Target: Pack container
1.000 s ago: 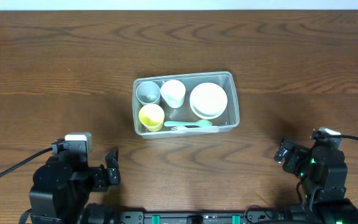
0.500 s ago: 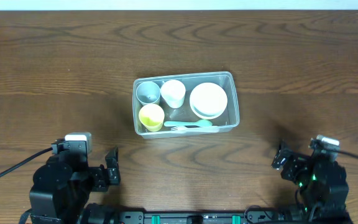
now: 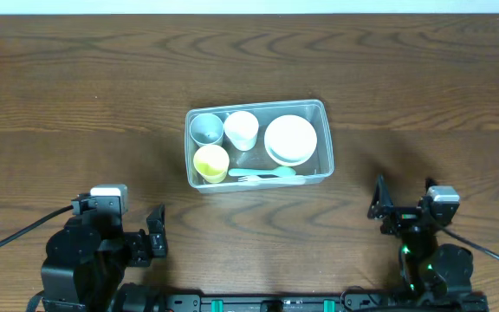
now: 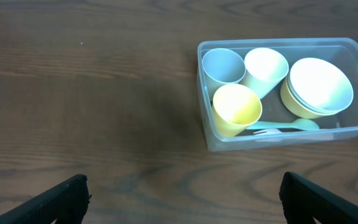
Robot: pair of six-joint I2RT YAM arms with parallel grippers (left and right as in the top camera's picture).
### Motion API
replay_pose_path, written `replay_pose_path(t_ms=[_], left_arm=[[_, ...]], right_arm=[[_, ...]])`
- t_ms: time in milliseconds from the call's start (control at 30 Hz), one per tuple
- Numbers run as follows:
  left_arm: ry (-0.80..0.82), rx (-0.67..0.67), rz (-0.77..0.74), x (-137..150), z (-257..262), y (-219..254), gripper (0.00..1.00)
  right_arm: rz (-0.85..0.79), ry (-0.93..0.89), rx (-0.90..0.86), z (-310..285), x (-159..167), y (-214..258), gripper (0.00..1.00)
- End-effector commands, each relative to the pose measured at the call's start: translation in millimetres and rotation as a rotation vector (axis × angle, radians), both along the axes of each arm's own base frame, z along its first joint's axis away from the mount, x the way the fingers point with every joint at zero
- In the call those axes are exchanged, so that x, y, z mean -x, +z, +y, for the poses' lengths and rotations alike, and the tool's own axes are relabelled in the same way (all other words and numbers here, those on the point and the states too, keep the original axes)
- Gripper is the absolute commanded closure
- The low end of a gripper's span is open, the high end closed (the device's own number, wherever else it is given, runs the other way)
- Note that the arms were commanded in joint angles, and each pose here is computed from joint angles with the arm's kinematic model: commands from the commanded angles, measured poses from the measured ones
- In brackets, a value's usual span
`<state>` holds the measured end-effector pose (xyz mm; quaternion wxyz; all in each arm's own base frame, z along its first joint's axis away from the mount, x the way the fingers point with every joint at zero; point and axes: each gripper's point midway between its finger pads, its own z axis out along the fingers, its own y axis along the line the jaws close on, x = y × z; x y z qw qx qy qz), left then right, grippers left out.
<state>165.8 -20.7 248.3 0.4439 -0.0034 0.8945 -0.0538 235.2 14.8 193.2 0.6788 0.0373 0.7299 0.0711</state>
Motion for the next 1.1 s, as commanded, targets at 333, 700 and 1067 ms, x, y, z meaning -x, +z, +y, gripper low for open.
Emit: replay_pose_path(t_ms=[333, 700, 1067], left_arm=[[0.018, 0.004, 0.002, -0.2, 2.0, -1.4, 0.02], [0.017, 0.004, 0.002, -0.2, 2.0, -1.4, 0.02], [0.017, 0.004, 0.002, -0.2, 2.0, -1.4, 0.02]], right_arm=[[-0.006, 0.038, 0.157, 6.3, -10.1, -36.1, 0.01], [-0.007, 0.038, 0.157, 6.3, -10.1, -36.0, 0.01], [-0.007, 0.038, 0.157, 6.3, -10.1, -36.0, 0.01]])
